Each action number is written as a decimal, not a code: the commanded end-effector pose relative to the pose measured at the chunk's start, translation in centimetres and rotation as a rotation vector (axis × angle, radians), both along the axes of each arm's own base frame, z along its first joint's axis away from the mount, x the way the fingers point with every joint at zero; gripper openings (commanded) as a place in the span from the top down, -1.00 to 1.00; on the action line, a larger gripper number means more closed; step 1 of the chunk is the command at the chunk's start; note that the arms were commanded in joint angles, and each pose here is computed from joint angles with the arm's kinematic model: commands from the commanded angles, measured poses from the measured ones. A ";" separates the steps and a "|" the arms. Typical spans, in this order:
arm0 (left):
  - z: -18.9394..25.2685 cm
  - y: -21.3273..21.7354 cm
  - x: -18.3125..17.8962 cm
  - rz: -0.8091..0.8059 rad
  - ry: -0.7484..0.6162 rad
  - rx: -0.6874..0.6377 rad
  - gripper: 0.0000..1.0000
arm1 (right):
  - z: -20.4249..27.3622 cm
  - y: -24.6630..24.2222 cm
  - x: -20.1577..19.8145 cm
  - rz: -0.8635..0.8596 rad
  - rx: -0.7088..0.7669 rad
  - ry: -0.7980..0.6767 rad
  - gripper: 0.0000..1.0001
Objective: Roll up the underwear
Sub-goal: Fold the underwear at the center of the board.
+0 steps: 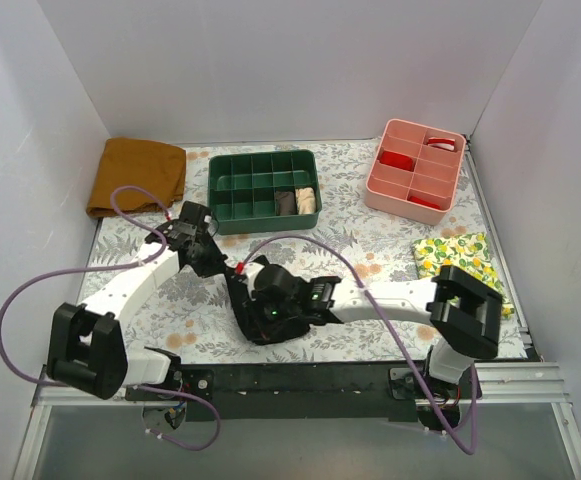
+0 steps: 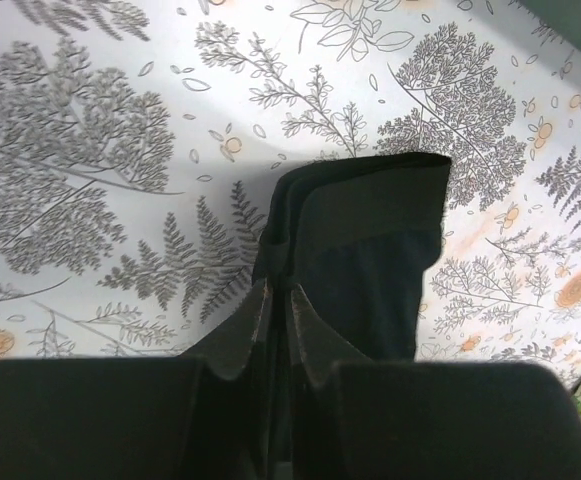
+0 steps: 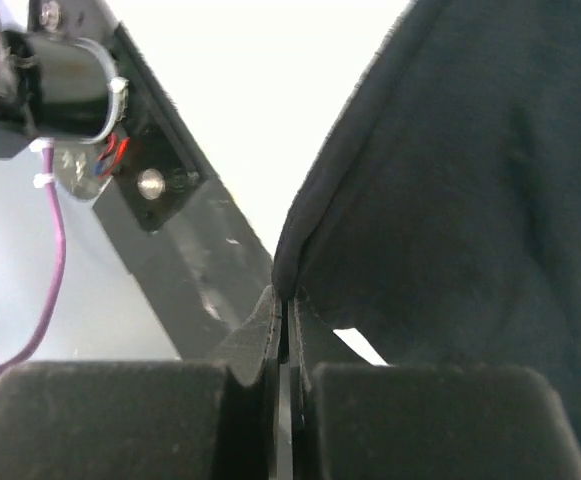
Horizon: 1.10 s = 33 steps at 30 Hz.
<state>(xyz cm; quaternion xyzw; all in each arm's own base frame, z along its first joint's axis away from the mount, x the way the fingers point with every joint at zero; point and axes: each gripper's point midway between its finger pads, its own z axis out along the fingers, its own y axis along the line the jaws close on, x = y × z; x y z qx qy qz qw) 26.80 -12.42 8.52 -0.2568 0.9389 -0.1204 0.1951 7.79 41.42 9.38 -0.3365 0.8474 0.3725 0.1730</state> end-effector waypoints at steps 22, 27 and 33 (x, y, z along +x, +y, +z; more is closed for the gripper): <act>3.4 -1.7 2.7 -0.048 -0.090 -0.017 1.00 | -1.3 -1.8 -1.0 -0.029 0.072 0.126 0.97; 1.9 -5.4 3.3 -0.129 -0.063 0.003 1.00 | -2.8 -2.6 -1.0 -0.067 0.031 0.166 0.97; 0.4 -7.6 3.5 -0.213 -0.043 0.030 1.00 | -3.7 -3.5 -1.3 -0.092 -0.006 0.192 0.97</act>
